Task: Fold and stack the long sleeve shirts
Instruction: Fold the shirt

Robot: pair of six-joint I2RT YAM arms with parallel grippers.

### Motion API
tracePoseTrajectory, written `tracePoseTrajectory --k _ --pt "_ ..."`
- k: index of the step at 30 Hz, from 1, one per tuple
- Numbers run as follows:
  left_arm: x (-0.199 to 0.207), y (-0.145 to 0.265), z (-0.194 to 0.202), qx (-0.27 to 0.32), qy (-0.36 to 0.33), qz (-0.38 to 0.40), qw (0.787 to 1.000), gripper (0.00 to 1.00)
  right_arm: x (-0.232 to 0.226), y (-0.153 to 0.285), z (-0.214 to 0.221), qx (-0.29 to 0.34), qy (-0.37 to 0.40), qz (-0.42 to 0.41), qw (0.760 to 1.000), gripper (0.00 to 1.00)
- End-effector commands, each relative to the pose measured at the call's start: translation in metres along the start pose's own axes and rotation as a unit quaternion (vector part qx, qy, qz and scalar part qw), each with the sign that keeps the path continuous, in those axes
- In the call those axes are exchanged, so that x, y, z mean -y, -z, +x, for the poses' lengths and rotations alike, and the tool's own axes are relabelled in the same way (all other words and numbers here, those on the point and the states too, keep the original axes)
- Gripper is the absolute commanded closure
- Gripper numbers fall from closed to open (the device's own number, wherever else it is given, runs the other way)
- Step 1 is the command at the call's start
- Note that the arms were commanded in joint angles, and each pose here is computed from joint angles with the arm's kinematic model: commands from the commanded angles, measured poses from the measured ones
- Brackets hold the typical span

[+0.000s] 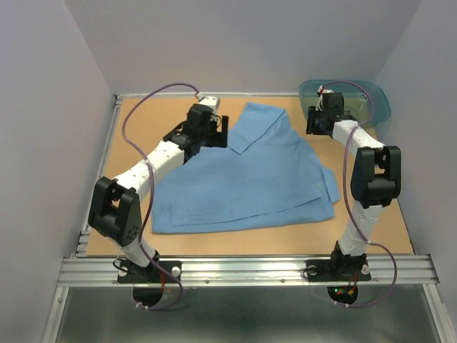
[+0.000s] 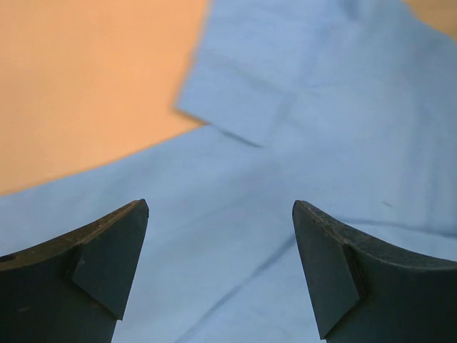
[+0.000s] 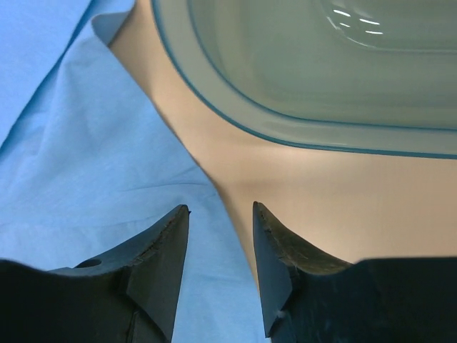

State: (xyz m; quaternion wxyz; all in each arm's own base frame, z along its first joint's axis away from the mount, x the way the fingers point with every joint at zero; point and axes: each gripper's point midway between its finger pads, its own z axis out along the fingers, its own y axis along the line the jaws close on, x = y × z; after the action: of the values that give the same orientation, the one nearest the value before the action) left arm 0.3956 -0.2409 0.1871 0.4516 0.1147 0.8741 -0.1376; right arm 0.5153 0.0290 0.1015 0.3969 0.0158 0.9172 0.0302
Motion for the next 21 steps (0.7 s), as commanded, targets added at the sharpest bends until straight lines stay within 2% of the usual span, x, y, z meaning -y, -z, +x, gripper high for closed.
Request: tracePoseTrajectory --k 1,6,7,10,13,17,21 --pt "-0.091 -0.009 0.025 -0.041 0.061 -0.135 0.988 0.06 -0.002 -0.005 0.008 -0.007 -0.011 -0.017 1.000 0.53" --pt "-0.180 -0.025 0.053 -0.079 0.116 -0.217 0.966 0.04 -0.004 -0.010 0.017 -0.019 -0.013 -0.023 0.999 0.52" --pt "-0.183 -0.028 0.057 -0.086 0.116 -0.223 0.964 0.04 -0.003 -0.010 0.019 -0.021 -0.015 -0.021 0.999 0.50" --pt "-0.227 -0.030 0.072 -0.112 0.172 -0.282 0.937 0.04 -0.003 -0.013 0.026 -0.029 -0.023 -0.019 0.999 0.47" --pt "-0.240 -0.037 0.080 -0.126 0.192 -0.303 0.925 0.04 -0.002 -0.017 0.030 -0.034 -0.025 -0.016 0.999 0.42" --pt "-0.252 -0.046 0.087 -0.140 0.207 -0.330 0.910 0.05 0.000 -0.019 0.030 -0.035 -0.021 -0.013 0.999 0.41" --pt "-0.258 -0.055 0.080 -0.145 0.199 -0.308 0.919 0.08 -0.001 -0.022 0.034 -0.040 -0.016 -0.018 0.999 0.41"
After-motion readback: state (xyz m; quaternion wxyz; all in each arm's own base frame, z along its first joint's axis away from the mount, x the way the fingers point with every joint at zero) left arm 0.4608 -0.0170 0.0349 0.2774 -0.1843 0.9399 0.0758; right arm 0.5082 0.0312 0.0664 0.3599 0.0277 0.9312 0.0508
